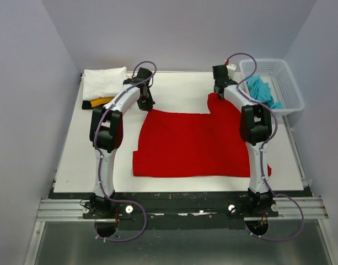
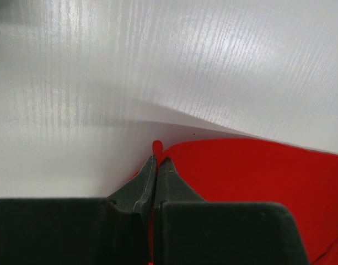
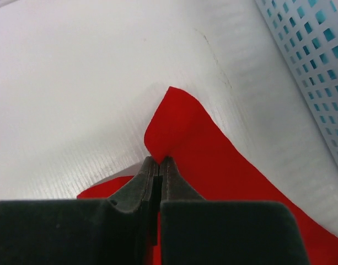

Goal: Fold and stack the t-shirts
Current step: Grab the side of the flattened tshirt furthest away from the robot with both arms, then fold the other side of the tshirt into a rectangle

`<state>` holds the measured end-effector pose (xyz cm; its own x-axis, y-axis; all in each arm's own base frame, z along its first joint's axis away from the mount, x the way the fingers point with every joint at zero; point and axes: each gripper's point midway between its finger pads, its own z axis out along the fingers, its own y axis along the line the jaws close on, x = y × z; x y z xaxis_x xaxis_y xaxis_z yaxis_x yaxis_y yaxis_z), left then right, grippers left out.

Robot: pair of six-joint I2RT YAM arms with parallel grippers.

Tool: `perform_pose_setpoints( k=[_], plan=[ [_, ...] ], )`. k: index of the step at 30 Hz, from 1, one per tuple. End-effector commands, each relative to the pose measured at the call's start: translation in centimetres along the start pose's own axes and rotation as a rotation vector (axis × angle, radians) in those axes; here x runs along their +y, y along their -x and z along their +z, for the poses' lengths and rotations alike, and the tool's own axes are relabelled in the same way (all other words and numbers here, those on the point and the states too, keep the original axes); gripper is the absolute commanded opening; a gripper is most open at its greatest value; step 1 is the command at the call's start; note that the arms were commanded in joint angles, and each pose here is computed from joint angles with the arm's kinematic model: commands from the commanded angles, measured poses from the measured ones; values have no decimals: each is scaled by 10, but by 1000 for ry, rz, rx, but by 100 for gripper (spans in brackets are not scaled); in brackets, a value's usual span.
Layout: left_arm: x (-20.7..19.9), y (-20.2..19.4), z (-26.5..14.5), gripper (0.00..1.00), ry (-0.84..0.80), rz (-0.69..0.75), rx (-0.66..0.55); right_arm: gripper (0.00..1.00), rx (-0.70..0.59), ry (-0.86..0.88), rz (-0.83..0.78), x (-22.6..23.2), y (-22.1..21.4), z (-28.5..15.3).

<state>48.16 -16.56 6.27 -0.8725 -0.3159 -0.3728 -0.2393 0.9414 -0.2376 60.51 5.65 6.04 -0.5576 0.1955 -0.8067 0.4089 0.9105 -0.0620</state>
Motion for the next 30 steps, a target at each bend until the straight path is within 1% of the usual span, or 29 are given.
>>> perform_pose_setpoints(
  k=[1, 6, 11, 15, 19, 23, 27, 30],
  plan=[
    [9, 4, 0, 0, 30, 29, 4, 1, -5, 23, 5, -6, 9, -12],
    [-2, 4, -10, 0, -33, 80, -40, 1, 40, 76, 41, -17, -4, -48],
    [-12, -9, -25, 0, -103, 147, -81, 1, 60, 107, 58, -30, -16, -90],
    [-14, -23, -28, 0, -129, 132, -80, 1, 85, 138, 65, -38, -34, -123],
    [-8, -34, -34, 0, -119, 126, -102, 1, 93, 99, 61, -56, -47, -150],
    [-2, -48, -44, 0, -135, 121, -127, 1, 91, 113, 46, -63, -59, -176],
    [7, -58, -55, 0, -107, 145, -189, 1, 100, 86, 28, -78, -73, -202],
    [4, -70, -60, 0, -131, 175, -212, 1, 108, 76, 24, -91, -83, -218]
  ],
)
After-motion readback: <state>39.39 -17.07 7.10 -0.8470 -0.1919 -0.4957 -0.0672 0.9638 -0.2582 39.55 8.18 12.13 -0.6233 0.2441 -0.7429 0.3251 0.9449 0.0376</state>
